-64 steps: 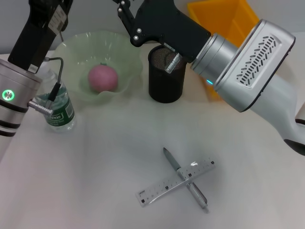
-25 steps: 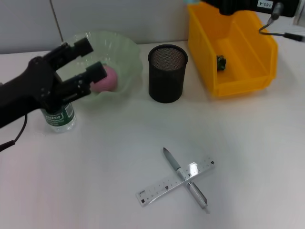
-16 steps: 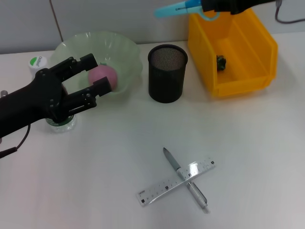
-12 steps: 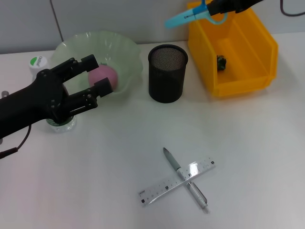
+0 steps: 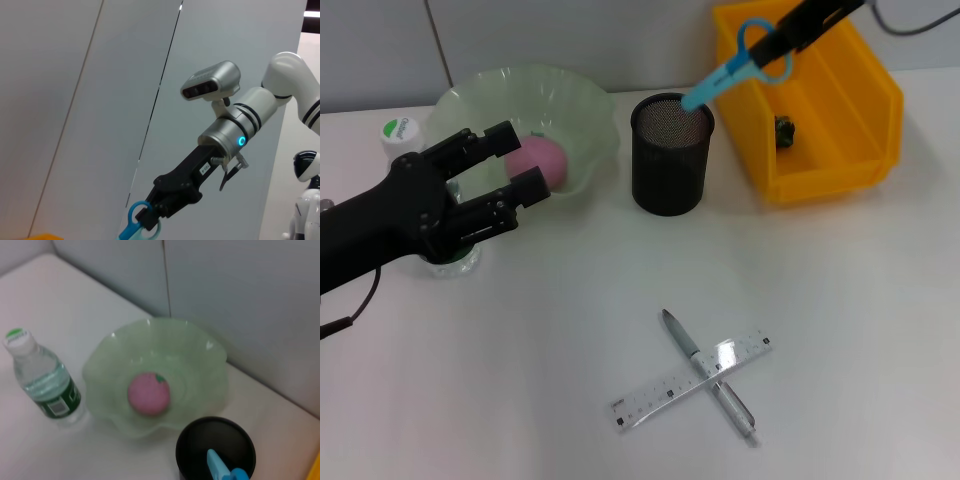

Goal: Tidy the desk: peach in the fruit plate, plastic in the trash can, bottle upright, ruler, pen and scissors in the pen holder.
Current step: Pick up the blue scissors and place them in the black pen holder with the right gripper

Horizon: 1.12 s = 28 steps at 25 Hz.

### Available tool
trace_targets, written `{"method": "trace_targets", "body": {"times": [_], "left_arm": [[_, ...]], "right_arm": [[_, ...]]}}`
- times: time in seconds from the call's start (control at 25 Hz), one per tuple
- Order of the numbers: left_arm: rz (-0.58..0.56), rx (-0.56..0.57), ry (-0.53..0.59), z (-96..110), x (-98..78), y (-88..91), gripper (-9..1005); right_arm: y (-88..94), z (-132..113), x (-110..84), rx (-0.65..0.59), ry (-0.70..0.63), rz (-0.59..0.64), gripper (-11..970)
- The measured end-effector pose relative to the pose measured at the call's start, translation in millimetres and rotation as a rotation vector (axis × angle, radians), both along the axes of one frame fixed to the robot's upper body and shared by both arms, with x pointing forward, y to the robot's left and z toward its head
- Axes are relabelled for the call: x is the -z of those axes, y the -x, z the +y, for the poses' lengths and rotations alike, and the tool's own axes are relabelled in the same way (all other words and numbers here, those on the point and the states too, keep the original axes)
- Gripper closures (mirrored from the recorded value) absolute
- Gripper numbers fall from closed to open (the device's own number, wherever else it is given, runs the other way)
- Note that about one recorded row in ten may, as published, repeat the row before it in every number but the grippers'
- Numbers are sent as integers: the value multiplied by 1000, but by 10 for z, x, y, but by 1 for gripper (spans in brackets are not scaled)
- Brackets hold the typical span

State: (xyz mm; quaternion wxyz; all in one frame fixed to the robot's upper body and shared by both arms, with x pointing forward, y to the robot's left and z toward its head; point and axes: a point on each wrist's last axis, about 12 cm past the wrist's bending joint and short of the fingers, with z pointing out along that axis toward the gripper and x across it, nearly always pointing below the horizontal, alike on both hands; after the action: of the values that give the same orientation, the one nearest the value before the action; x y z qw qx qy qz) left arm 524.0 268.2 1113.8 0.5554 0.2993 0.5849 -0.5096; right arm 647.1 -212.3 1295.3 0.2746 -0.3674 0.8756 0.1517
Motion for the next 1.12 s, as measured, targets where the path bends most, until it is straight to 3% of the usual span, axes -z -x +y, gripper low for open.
{"method": "trace_targets", "body": {"times": [0.72, 1.12], "left_arm": [[15, -2, 5, 1, 36, 42, 190], [28, -5, 9, 31, 56, 82, 191]], "right_arm": [[-282, 474, 554, 0, 123, 30, 797], [-301, 565, 662, 25, 112, 24, 786]]}}
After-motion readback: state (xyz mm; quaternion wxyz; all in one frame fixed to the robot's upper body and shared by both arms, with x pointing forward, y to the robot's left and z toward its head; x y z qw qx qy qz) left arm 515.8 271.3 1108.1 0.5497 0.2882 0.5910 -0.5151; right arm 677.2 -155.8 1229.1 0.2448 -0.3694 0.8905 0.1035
